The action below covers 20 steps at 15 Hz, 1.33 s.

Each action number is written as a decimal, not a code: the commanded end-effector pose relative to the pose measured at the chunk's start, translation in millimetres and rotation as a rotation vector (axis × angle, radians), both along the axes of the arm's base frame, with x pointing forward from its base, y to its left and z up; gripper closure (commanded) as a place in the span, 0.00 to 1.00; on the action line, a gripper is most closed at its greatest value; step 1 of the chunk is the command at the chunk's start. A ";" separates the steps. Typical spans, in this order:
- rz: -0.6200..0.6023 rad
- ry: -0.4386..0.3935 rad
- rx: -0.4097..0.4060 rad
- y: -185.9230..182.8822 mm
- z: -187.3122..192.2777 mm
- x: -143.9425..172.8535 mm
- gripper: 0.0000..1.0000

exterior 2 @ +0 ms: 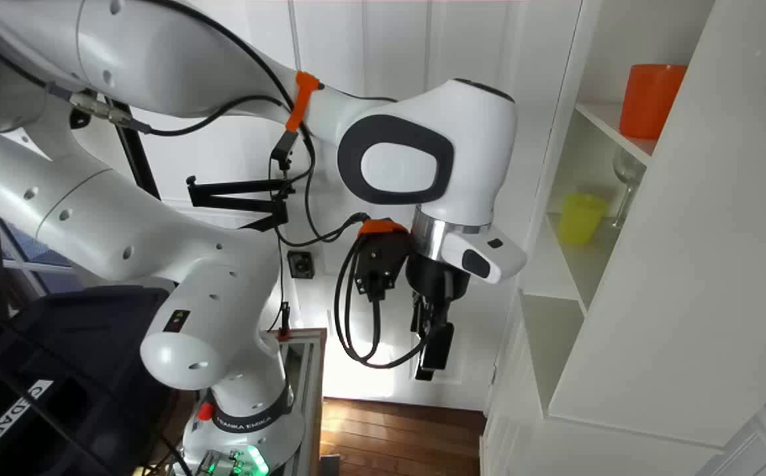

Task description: Move the cup from the top shelf to the top of the rack

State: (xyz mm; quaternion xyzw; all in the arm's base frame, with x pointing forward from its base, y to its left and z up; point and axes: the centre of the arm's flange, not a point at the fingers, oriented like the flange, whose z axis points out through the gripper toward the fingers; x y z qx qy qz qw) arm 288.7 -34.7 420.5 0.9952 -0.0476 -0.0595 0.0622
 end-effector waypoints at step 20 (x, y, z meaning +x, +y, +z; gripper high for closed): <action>-0.226 -0.264 0.221 144.7 52.9 111.5 0.00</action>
